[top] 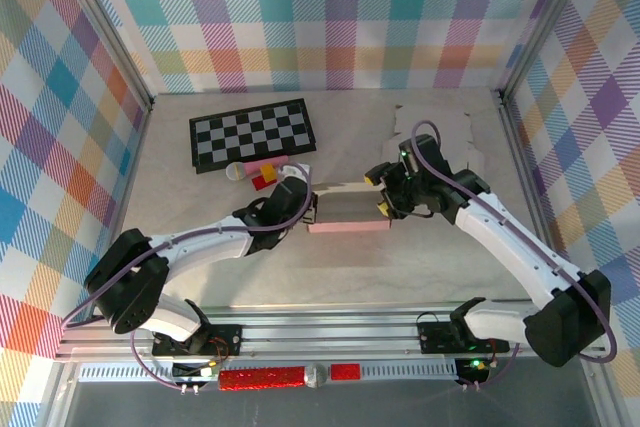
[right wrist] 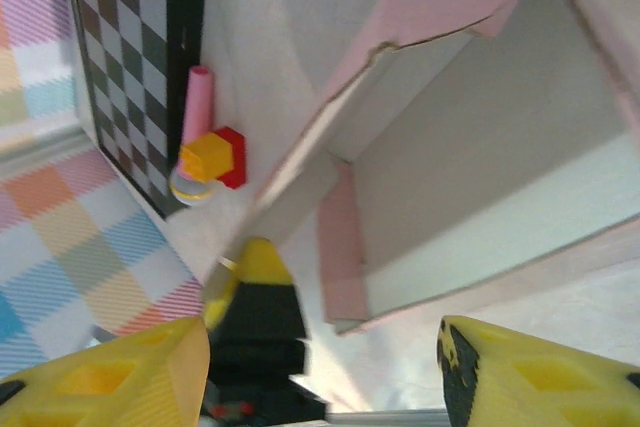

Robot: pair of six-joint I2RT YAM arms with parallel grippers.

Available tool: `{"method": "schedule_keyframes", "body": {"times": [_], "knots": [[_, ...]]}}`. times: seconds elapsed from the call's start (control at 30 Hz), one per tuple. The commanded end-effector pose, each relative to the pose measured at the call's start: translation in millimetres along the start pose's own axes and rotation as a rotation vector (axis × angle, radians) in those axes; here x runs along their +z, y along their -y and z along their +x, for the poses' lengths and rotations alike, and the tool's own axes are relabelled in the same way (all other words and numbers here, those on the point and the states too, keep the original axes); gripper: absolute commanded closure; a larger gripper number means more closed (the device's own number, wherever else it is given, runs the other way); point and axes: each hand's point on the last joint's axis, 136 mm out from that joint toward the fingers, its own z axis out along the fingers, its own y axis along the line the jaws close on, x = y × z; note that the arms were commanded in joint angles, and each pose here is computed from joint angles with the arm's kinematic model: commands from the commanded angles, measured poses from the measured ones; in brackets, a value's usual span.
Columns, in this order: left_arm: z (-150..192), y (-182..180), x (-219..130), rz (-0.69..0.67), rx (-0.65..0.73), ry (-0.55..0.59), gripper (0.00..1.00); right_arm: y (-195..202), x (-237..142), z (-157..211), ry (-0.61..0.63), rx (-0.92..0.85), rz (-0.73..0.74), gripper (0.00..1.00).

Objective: Fold the paper box

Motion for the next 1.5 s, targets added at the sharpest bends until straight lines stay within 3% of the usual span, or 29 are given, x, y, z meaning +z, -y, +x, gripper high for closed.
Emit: {"method": "schedule_keyframes", "body": {"times": [0.0, 0.27, 0.43, 0.9, 1.03, 1.2, 1.23, 1.47], "knots": [[12.9, -2.8, -6.8, -0.04, 0.01, -0.014, 1.0, -24.8, 12.2, -5.6, 0.029, 0.184, -0.068, 0.39], [21.4, 1.0, -11.1, -0.064, 0.02, -0.009, 1.0, -11.8, 39.2, -6.3, 0.01, 0.269, 0.029, 0.48], [25.1, 4.8, -13.0, -0.073, 0.038, -0.009, 1.0, -10.1, 44.6, -15.4, 0.052, 0.256, 0.003, 0.56], [28.1, 7.7, -17.5, -0.081, 0.06, -0.018, 1.0, 23.6, 56.5, -9.9, 0.006, 0.234, 0.063, 0.9], [28.4, 10.2, -23.1, -0.074, 0.041, -0.049, 0.76, 34.9, 55.3, -11.2, 0.004, 0.225, 0.064, 1.0], [29.0, 13.4, -48.3, -0.014, -0.03, -0.08, 0.62, 50.8, 56.0, -9.6, -0.01, 0.228, 0.08, 1.0], [28.4, 14.7, -55.4, 0.01, -0.049, -0.085, 0.56, 52.9, 56.7, -9.1, -0.013, 0.228, 0.08, 1.0], [24.5, 9.1, -104.8, 0.097, -0.138, -0.113, 0.53, 63.8, 58.7, -8.2, -0.03, 0.214, 0.1, 1.0]]}}
